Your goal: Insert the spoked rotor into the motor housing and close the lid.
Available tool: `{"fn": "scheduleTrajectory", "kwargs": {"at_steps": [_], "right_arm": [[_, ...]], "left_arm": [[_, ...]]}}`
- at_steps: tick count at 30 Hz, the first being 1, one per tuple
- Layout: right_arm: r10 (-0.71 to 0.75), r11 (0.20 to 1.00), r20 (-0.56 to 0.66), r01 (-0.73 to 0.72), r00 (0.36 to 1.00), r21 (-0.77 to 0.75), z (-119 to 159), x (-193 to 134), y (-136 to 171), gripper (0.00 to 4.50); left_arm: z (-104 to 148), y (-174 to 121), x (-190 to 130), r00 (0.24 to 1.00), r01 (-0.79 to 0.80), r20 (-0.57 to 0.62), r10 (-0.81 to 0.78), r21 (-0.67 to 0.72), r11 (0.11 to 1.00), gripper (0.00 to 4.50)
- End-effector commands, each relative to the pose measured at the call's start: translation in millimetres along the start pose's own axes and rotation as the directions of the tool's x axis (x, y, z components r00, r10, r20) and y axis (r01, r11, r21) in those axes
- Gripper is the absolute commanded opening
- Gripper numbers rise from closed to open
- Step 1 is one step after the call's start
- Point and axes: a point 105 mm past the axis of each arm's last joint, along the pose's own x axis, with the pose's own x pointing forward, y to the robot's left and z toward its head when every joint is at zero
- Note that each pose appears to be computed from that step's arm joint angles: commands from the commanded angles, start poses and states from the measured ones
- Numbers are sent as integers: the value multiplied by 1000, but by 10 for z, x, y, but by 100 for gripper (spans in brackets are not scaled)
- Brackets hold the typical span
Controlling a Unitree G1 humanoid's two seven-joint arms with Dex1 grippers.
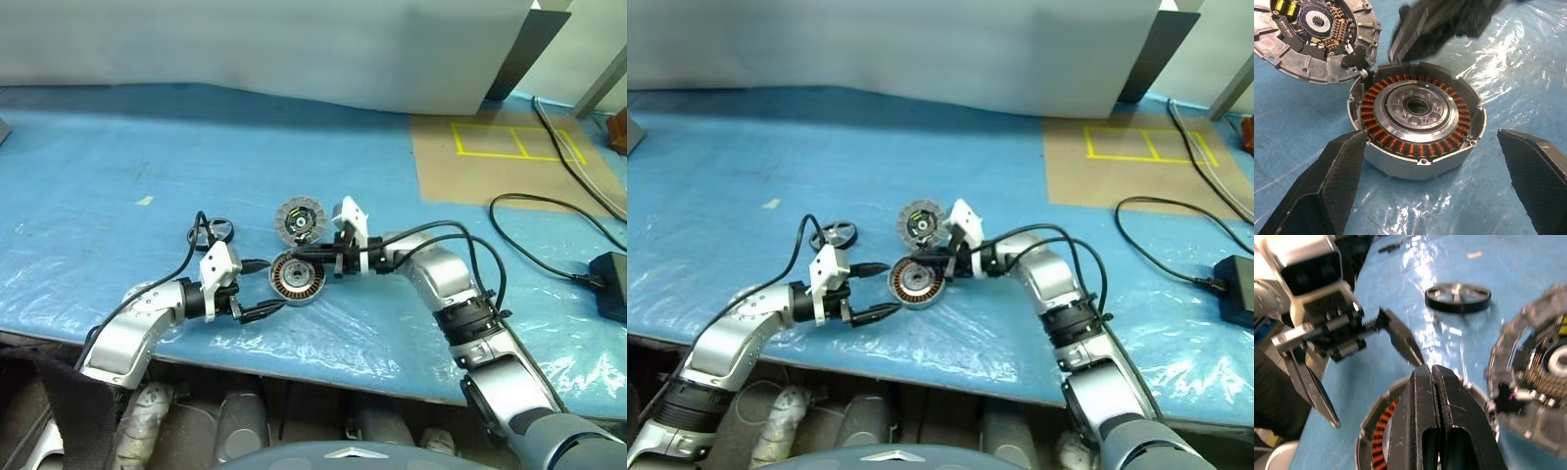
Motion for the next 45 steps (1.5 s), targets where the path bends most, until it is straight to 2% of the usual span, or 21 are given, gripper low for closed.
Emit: {"fn": "scheduleTrajectory", "kwargs": {"at_steps": [1,3,5,7,11,13,14,16,17,21,24,28,33,36,42,45], "right_arm": [[5,993,-115,-19,993,-117,-179,95,75,4],[-24,979,-262,-30,965,-202,-541,102,71,4],[-31,980,-293,-28,956,-196,-691,89,76,4],[-32,984,-258,-15,966,-179,-645,82,70,4],[-42,993,-121,27,992,-118,-319,-9,31,4],[-50,991,-112,35,992,-129,-249,-67,25,4],[-55,990,-117,39,992,-137,-236,-107,25,4],[-63,989,-125,45,990,-144,-237,-165,29,4],[-65,989,-127,46,990,-144,-241,-179,31,4],[-98,989,-127,83,987,-121,-302,-217,10,4],[-117,988,-118,104,986,-110,-315,-209,1,4],[-130,987,-118,117,984,-113,-314,-214,6,4],[-153,983,-118,138,981,-122,-321,-261,20,4],[-145,982,-104,130,984,-140,-242,-334,106,4],[-154,971,-67,139,986,-197,21,-640,285,4],[-173,964,-88,150,981,-220,50,-754,336,4]], "left_arm": [[119,77,-59,999,-33,38,32,27,999,450],[172,220,-128,991,-122,65,120,30,992,450],[270,416,-189,960,-259,123,253,37,965,450],[326,525,-222,929,-342,161,333,35,939,450],[510,683,-315,864,-469,234,445,55,882,450],[511,540,-375,931,-342,162,327,76,937,450],[443,379,-559,981,-194,38,190,136,972,450],[430,340,-866,988,-67,-120,93,200,978,450],[445,374,-945,984,-61,-150,94,215,975,450],[748,935,-1267,956,-154,-184,228,345,926,450],[922,1215,-1206,951,-162,-181,252,402,901,450],[899,1362,-986,950,-54,-256,179,430,901,450],[658,1350,-667,913,135,-405,57,430,893,450],[552,1371,-492,887,185,-459,52,455,871,450],[531,1389,-379,865,232,-500,39,467,853,450],[546,1405,-362,859,238,-510,46,478,846,450]]}}
